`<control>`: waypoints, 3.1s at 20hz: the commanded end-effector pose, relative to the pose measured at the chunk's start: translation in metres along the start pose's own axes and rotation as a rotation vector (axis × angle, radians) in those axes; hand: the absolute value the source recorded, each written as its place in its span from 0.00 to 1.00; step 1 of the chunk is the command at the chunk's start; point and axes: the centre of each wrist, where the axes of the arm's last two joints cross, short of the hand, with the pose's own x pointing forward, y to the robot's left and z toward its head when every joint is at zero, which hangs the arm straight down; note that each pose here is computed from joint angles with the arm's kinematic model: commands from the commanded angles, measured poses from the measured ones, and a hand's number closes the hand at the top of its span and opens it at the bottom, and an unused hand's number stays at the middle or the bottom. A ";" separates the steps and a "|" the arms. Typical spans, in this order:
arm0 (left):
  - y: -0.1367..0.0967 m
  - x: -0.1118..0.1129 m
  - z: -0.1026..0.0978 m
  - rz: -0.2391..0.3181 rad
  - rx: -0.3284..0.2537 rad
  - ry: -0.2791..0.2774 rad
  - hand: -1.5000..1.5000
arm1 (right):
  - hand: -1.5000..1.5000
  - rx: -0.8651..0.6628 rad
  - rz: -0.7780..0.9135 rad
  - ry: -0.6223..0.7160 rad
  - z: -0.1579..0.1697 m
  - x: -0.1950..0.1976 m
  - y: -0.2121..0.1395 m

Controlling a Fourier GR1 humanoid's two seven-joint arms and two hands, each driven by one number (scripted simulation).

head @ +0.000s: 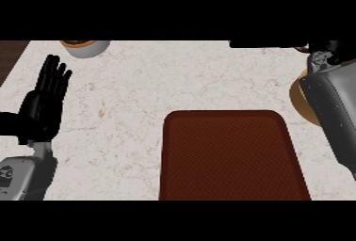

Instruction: Pick the cupcake from the tray and place it in the pot

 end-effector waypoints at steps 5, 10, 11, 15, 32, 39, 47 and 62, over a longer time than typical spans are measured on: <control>0.000 0.002 -0.003 -0.009 0.007 -0.018 0.50 | 1.00 -0.026 0.015 0.111 -0.031 -0.119 -0.004; 0.001 0.006 -0.008 0.010 -0.013 0.006 0.50 | 1.00 -0.009 -0.011 0.097 -0.052 -0.176 -0.020; -0.013 0.005 -0.006 0.007 -0.022 -0.010 0.50 | 1.00 0.006 0.019 0.091 -0.044 -0.171 0.008; -0.019 0.011 -0.016 0.001 -0.040 -0.011 0.50 | 1.00 0.013 0.016 0.110 -0.050 -0.186 0.027; -0.013 0.007 -0.005 0.024 -0.043 -0.003 0.50 | 0.00 0.372 -0.205 0.140 -0.069 -0.250 0.078; -0.022 -0.003 -0.008 0.013 -0.022 -0.021 0.50 | 0.00 0.180 -0.482 0.089 -0.085 -0.230 0.060; 0.005 0.000 -0.013 0.021 -0.019 -0.001 0.50 | 0.00 0.048 -0.775 0.292 -0.091 -0.251 0.044; -0.005 0.019 -0.014 0.004 -0.013 -0.008 0.50 | 0.00 -0.155 -0.850 0.274 -0.050 -0.414 -0.017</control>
